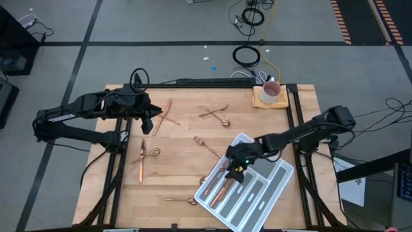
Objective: Sort silverware
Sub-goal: Put the gold knife into the silverware tray
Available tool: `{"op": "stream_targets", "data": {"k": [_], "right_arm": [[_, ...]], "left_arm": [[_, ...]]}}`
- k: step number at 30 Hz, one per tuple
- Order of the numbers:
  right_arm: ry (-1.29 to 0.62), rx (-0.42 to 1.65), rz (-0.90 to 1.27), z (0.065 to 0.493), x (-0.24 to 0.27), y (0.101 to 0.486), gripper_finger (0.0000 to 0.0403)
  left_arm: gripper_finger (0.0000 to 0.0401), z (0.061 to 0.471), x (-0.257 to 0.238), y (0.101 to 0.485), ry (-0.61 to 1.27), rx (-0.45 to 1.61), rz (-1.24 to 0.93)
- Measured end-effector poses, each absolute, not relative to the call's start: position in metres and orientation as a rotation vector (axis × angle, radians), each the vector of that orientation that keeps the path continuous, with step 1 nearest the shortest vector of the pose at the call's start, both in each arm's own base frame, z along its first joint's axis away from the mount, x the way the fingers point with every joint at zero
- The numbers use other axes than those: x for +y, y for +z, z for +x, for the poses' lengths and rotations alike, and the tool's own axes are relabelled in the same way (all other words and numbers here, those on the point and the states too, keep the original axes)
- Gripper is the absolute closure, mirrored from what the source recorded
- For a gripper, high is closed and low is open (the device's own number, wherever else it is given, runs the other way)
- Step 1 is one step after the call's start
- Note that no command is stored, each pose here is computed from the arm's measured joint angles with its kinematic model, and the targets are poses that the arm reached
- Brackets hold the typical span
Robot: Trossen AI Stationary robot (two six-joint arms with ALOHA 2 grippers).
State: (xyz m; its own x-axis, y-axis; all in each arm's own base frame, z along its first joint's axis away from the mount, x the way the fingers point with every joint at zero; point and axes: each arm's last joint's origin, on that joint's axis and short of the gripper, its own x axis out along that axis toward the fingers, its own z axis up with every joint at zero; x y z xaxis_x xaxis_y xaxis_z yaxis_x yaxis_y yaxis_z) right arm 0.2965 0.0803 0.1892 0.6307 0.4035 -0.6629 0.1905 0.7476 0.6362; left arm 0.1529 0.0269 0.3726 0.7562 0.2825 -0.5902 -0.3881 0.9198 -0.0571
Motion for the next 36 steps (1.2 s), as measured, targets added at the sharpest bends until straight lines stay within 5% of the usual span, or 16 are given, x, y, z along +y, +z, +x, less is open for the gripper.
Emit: {"op": "stream_targets", "data": {"k": [7, 13, 16, 23, 36], "right_arm": [[0.131, 0.924, 0.647, 0.313, 0.083, 0.214, 0.0193], [-0.255, 1.155, 0.496, 0.29, 0.068, 0.212, 0.0215], [-0.402, 1.211, 0.452, 0.281, 0.061, 0.21, 0.0255], [-0.423, 1.272, 0.39, 0.278, 0.052, 0.201, 0.0393], [-0.402, 1.292, 0.401, 0.279, 0.041, 0.2, 0.0398]], "left_arm": [[0.0342, 0.153, 0.027, 0.373, 0.363, 0.614, -0.179], [0.0342, 0.153, 0.027, 0.373, 0.355, 0.614, -0.187], [0.0342, 0.153, 0.027, 0.373, 0.356, 0.614, -0.186], [0.0342, 0.153, 0.027, 0.373, 0.355, 0.613, -0.185], [0.0342, 0.153, 0.027, 0.373, 0.355, 0.614, -0.183]]}}
